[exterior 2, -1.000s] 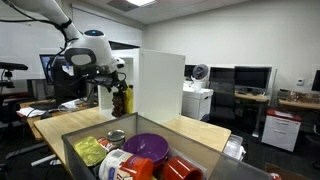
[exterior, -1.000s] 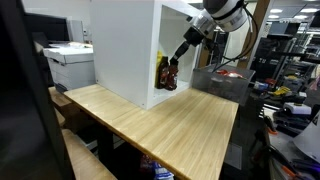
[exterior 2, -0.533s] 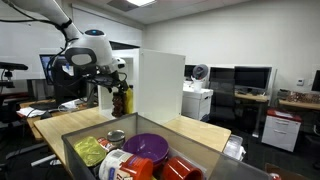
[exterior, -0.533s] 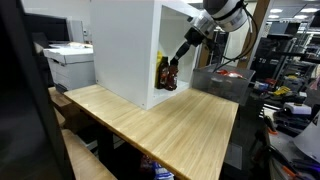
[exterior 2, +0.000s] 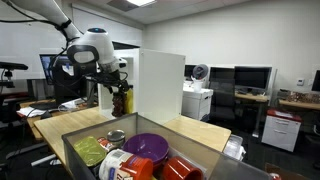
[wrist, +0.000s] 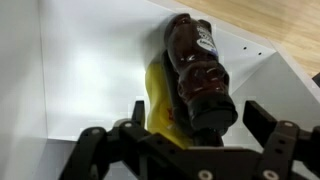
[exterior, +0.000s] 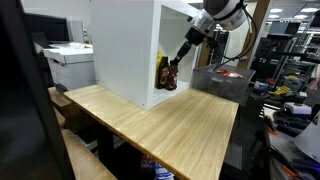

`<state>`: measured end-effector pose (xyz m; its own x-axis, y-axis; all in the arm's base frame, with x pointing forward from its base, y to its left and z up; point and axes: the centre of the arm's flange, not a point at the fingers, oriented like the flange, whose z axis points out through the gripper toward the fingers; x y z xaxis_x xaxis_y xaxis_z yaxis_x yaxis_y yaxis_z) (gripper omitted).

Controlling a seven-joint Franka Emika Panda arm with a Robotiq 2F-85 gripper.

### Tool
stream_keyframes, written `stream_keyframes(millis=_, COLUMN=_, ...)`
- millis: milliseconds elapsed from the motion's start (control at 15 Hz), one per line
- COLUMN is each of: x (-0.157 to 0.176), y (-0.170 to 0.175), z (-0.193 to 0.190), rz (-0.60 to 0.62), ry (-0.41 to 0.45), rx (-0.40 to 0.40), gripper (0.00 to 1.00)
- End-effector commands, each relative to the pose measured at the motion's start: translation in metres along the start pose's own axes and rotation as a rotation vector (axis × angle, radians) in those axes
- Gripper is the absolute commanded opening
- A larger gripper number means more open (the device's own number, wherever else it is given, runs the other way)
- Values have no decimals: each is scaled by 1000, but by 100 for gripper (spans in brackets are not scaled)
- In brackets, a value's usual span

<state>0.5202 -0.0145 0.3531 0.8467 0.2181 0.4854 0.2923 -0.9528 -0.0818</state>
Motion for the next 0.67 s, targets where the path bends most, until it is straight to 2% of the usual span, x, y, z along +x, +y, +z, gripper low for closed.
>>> stream_keyframes(millis=0, x=-6, y=-6, z=-44, rz=36, ry=-38, rx=-36, gripper=100)
stream_keyframes(millis=400, x=-5, y=-5, z=-48, rz=46, ry=-124, rx=2, gripper=100)
stream_keyframes(millis=600, x=-5, y=-6, z=-51, rz=53, ry=-194, rx=22, gripper=100)
